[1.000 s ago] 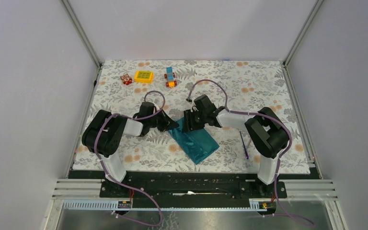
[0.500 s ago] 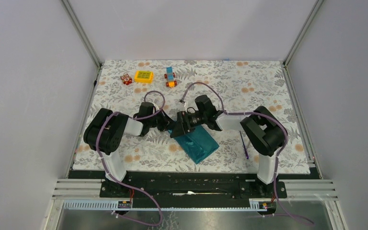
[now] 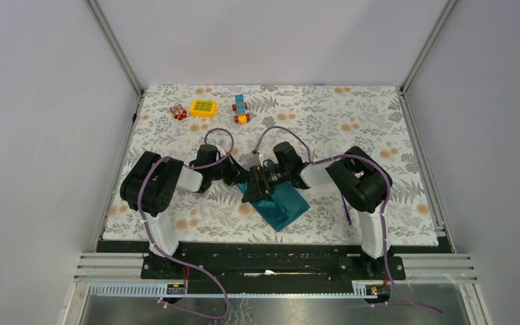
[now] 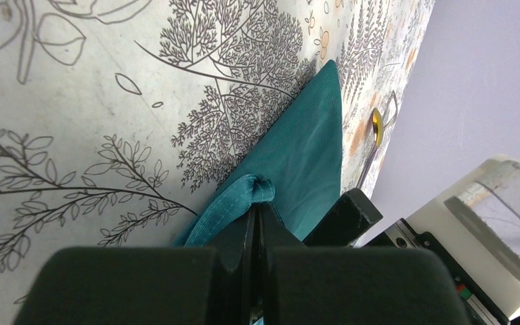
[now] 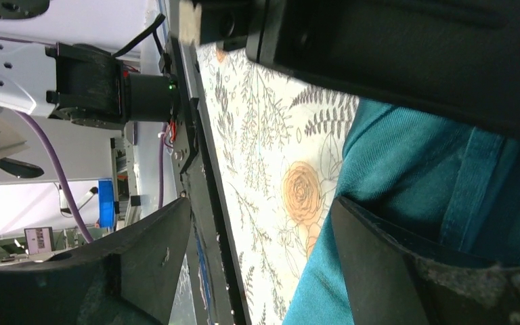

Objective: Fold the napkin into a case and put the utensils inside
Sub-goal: Smooth out the 2/3-rectangle-folded napkin at the center of the board.

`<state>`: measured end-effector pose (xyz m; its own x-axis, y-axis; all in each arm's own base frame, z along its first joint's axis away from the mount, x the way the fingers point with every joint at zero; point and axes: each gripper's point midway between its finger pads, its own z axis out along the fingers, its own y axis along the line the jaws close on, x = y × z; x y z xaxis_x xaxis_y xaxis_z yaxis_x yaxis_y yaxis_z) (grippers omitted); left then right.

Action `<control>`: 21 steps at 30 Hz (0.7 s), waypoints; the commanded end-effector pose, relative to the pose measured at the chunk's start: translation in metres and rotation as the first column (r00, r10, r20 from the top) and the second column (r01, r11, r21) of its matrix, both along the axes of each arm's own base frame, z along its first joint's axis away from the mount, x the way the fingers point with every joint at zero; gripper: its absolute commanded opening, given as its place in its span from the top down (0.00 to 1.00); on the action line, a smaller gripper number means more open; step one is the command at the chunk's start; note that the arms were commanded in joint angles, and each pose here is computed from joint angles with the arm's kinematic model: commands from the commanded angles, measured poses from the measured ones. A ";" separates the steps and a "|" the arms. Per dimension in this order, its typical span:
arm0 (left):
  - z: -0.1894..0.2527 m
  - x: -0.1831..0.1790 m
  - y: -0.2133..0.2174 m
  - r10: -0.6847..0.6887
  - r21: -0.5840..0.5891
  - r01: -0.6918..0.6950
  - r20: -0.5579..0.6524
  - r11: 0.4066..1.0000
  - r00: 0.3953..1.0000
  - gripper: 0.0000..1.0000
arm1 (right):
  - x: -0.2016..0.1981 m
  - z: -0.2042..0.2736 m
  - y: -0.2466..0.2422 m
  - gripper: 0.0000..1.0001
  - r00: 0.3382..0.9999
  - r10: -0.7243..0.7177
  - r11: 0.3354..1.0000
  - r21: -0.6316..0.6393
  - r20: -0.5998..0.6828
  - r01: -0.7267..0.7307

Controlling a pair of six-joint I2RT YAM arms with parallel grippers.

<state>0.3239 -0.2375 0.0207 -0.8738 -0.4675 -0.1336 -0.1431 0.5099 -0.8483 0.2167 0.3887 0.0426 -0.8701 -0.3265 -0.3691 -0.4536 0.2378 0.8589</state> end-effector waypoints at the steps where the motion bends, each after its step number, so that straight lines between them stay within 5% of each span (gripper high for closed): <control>1: -0.013 -0.001 0.004 0.008 0.016 -0.008 -0.002 1.000 1.000 1.00 | -0.020 0.003 -0.010 0.18 1.000 0.015 1.000 0.007 0.005 -0.015; 21: -0.017 -0.001 0.003 -0.007 0.007 0.007 -0.016 1.000 1.000 1.00 | -0.112 -0.016 -0.104 0.18 0.983 -0.141 0.976 -0.183 -0.115 0.119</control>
<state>0.3241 -0.2414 0.0197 -0.8823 -0.4536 -0.1256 -0.1266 0.4859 -0.8648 0.1260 0.3059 0.0409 -0.9155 -0.2742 -0.2944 -0.3775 0.3324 0.8643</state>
